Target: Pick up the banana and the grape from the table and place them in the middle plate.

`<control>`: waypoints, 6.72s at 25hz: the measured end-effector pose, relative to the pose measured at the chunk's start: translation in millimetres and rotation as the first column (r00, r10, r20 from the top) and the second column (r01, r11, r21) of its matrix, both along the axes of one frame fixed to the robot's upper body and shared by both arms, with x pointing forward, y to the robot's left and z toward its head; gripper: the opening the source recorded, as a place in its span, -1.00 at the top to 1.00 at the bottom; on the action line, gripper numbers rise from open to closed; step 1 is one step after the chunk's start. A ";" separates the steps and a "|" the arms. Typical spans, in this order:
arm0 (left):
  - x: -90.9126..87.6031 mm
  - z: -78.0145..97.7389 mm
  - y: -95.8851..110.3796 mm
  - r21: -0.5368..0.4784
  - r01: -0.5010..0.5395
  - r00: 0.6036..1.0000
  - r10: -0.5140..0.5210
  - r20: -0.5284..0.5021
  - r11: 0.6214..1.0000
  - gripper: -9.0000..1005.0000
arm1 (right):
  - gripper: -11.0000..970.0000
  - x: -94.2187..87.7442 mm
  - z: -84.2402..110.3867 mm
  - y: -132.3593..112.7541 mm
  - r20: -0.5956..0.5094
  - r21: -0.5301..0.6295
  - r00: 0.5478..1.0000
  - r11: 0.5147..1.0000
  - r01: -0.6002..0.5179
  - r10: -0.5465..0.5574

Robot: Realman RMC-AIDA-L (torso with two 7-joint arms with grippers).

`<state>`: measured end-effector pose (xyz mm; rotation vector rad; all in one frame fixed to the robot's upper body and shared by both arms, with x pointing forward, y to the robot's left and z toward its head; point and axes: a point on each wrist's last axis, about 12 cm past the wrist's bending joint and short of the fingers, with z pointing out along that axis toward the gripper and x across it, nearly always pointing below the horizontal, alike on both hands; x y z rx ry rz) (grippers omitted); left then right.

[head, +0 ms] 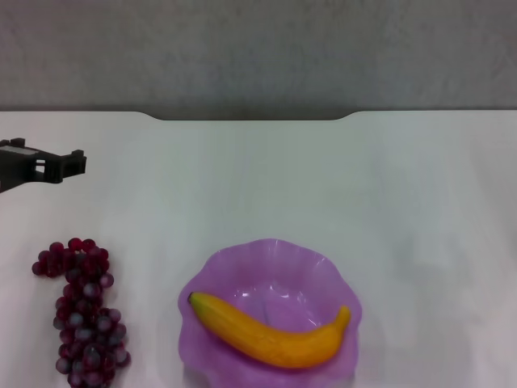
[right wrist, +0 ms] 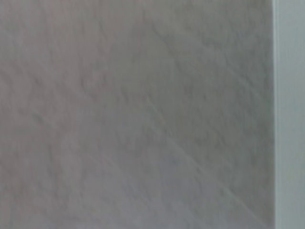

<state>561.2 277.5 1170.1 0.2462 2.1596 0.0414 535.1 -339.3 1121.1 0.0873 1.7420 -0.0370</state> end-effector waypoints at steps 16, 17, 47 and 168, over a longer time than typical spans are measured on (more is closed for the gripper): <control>1.7 2.1 5.3 -0.002 -0.036 0.994 0.036 -0.102 0.999 -0.75 | -0.39 -2.9 -41.0 -9.6 -0.078 -0.020 0.996 0.999 0.043 -0.045; 1.8 2.1 5.9 -0.004 -0.042 0.992 0.041 -0.117 0.999 -0.75 | -0.39 -2.7 -41.4 -8.6 -0.079 -0.020 0.996 0.999 0.040 -0.042; 13.7 -39.2 -20.5 0.065 0.025 0.856 0.013 -0.517 0.998 -0.75 | -0.39 4.2 -38.3 6.0 -0.071 -0.020 0.997 1.000 -0.009 0.007; -52.2 95.4 -112.1 -0.018 0.703 0.711 -0.703 0.028 0.711 0.64 | -0.39 3.9 -41.3 15.1 -0.086 -0.020 0.996 0.999 -0.041 0.039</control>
